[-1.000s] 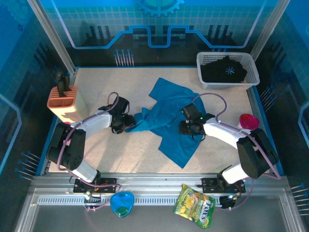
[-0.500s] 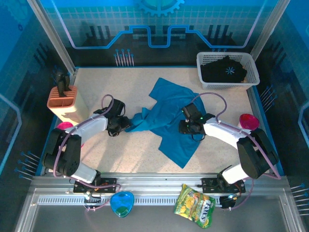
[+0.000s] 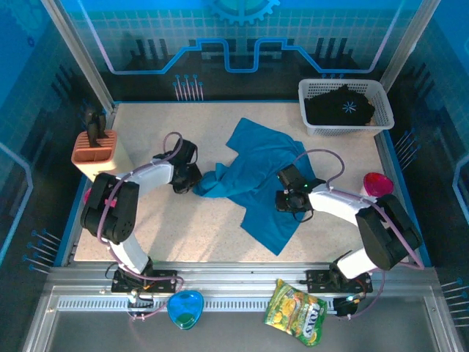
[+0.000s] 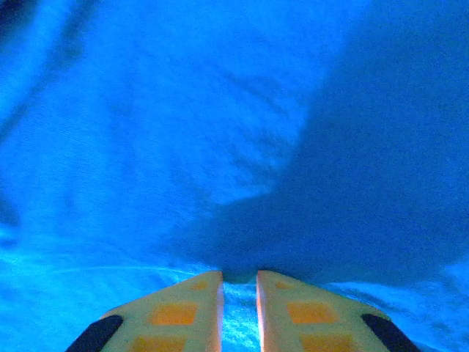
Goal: Fold and stack the t-shirts
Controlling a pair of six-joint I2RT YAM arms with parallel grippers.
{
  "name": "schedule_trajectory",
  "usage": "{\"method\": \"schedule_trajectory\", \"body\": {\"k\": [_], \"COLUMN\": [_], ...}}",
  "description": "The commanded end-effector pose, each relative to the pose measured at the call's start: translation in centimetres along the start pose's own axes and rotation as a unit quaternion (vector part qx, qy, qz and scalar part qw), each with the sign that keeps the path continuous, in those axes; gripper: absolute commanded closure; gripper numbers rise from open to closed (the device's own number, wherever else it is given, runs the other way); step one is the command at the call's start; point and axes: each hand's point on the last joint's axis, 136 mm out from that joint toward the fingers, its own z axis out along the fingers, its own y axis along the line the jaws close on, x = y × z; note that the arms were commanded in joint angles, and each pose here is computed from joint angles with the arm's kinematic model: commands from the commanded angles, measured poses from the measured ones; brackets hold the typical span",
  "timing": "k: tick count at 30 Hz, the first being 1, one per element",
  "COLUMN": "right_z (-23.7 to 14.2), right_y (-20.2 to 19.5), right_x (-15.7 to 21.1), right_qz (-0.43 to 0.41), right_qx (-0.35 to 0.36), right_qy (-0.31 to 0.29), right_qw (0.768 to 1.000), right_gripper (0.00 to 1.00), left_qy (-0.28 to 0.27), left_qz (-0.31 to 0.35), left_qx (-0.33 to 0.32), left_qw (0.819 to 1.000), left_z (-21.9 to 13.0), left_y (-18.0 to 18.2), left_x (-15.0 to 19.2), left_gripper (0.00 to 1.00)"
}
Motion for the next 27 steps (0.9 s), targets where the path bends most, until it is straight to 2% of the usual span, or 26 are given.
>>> {"method": "schedule_trajectory", "body": {"k": [1,5,11,14,20,24,27], "right_z": [1.4,2.1,2.4,2.1,0.3,-1.3,-2.3], "right_y": [0.1,-1.0,-3.2,-3.7,-4.3,-5.1,-6.1], "right_x": [0.7,1.0,1.7,2.1,2.9,2.7,2.2], "right_qz": [0.034,0.071,0.121,0.130,0.135,0.132,0.122], "right_qx": [-0.012,-0.007,-0.002,-0.003,0.003,0.017,0.042], "right_qy": [0.011,0.018,0.034,0.038,0.038,0.022,0.007], "right_qw": [0.999,0.997,0.992,0.991,0.990,0.991,0.992], "right_gripper": [0.85,1.00,1.00,1.00,1.00,1.00,1.00], "left_qy": [-0.011,-0.026,-0.060,-0.069,-0.068,-0.059,-0.049], "left_qz": [0.017,0.031,0.047,0.040,0.019,0.001,0.005], "left_qx": [0.038,0.064,0.082,0.088,0.085,0.084,0.077], "left_qw": [0.999,0.997,0.994,0.993,0.994,0.995,0.996], "left_z": [-2.0,-6.0,-12.1,-14.1,-14.9,-13.8,-12.4], "left_y": [-2.6,-4.2,-5.2,-5.1,-4.0,-3.5,-4.6], "left_x": [-1.6,-2.5,-4.5,-6.0,-8.3,-10.6,-12.9], "left_gripper": [1.00,1.00,1.00,1.00,1.00,1.00,1.00]}}
